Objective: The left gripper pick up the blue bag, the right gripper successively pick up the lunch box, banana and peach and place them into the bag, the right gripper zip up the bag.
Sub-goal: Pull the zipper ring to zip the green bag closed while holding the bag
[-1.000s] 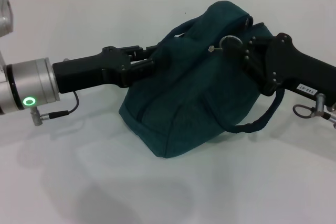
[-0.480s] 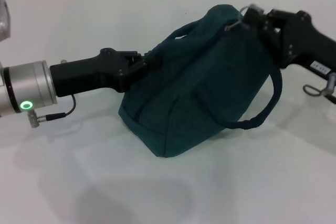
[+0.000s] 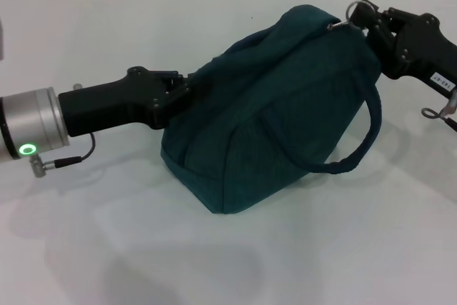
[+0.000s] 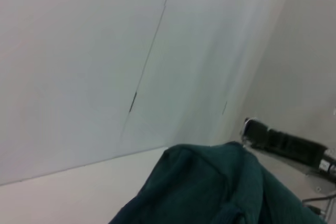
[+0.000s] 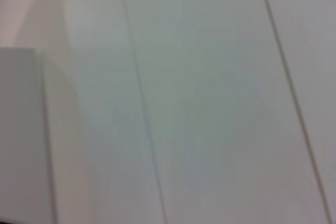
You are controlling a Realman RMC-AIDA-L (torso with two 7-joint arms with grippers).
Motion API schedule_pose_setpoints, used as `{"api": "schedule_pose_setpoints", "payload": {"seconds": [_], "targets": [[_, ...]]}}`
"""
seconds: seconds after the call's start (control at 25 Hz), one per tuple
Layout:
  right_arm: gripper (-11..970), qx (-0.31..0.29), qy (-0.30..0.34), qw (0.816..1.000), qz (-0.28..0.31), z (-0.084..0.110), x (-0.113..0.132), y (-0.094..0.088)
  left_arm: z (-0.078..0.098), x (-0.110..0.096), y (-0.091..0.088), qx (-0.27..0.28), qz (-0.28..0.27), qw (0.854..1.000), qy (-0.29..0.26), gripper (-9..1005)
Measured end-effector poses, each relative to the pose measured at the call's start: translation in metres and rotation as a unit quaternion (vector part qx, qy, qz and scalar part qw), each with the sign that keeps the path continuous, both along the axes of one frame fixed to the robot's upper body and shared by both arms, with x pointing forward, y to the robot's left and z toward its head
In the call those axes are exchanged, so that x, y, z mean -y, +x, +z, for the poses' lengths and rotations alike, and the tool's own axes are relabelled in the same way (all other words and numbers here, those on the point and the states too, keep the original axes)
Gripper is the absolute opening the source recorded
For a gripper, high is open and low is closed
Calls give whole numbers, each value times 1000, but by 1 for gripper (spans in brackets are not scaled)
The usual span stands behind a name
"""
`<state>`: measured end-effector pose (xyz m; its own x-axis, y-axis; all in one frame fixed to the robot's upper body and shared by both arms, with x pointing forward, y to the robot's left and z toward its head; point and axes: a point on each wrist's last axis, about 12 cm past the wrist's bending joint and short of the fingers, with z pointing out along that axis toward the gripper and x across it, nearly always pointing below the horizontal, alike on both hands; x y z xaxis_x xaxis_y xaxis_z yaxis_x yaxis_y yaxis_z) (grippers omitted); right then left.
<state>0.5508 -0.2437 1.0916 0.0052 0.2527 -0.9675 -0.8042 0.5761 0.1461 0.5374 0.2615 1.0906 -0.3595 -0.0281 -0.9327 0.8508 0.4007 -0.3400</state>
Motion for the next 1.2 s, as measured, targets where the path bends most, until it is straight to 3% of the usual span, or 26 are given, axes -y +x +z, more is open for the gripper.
{"api": "schedule_pose_setpoints", "payload": {"seconds": [0.56, 0.8, 1.2], "targets": [[10, -16, -13, 999, -41, -13, 13, -5, 3, -16, -4, 18, 40, 998, -35, 62], [10, -18, -15, 1000, 0, -22, 10, -25, 1, -23, -5, 11, 62, 997, -47, 60], [10, 11, 29, 998, 59, -18, 15, -58, 3, -27, -3, -18, 60, 997, -52, 58]]}}
